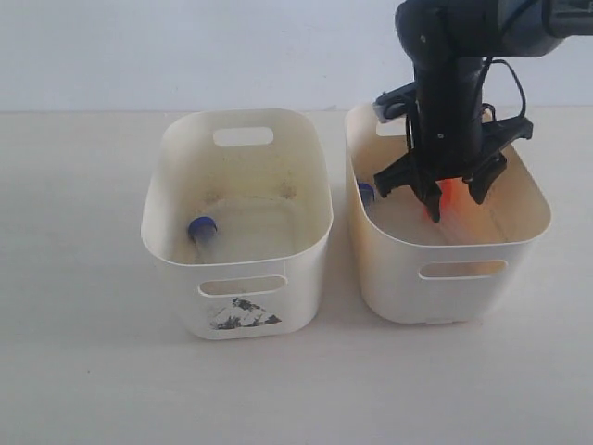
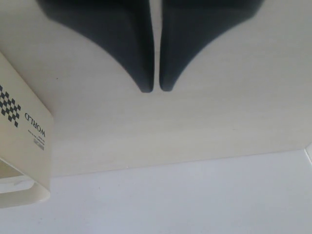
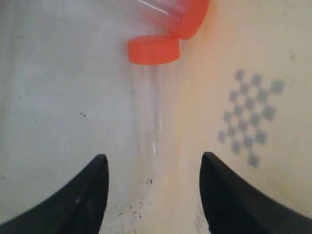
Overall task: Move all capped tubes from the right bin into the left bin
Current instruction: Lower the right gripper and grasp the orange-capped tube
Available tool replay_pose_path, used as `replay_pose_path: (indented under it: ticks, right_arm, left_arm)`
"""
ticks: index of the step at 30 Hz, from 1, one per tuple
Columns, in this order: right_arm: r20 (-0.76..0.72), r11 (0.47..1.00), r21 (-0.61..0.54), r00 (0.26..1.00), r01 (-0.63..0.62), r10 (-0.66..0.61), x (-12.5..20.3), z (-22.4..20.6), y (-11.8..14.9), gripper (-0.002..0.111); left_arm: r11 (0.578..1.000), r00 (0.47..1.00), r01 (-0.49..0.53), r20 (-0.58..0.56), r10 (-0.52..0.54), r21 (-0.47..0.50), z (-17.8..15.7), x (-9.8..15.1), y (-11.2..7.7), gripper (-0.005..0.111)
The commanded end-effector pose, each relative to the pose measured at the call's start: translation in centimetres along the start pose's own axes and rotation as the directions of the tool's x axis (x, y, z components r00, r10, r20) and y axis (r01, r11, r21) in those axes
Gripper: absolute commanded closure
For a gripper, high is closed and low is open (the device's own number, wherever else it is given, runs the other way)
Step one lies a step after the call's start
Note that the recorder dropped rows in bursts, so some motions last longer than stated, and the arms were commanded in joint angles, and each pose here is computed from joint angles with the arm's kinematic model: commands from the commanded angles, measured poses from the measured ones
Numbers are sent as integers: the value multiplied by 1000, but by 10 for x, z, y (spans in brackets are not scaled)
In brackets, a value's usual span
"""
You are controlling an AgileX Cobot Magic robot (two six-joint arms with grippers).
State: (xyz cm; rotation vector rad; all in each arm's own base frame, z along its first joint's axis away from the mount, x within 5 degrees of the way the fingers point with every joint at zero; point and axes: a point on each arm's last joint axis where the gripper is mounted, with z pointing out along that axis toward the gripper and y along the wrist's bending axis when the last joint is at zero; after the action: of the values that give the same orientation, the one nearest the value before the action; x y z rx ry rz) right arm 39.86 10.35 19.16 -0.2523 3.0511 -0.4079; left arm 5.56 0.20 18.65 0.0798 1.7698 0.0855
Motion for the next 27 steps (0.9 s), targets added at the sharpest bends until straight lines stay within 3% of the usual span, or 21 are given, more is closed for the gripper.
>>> replay_pose_path:
  ticks: [1,27]
  right_arm:
    - [-27,1000,16,1000,7,-7,-2,13,5,55]
    - [-51,993,109,998,37,-31,-12,60,19,54]
  left_arm:
    - [1000,1000,18,21,-18,1,-1,-3,0,102]
    - [1000,1000,18,21,-18,1,-1,-3,0,102]
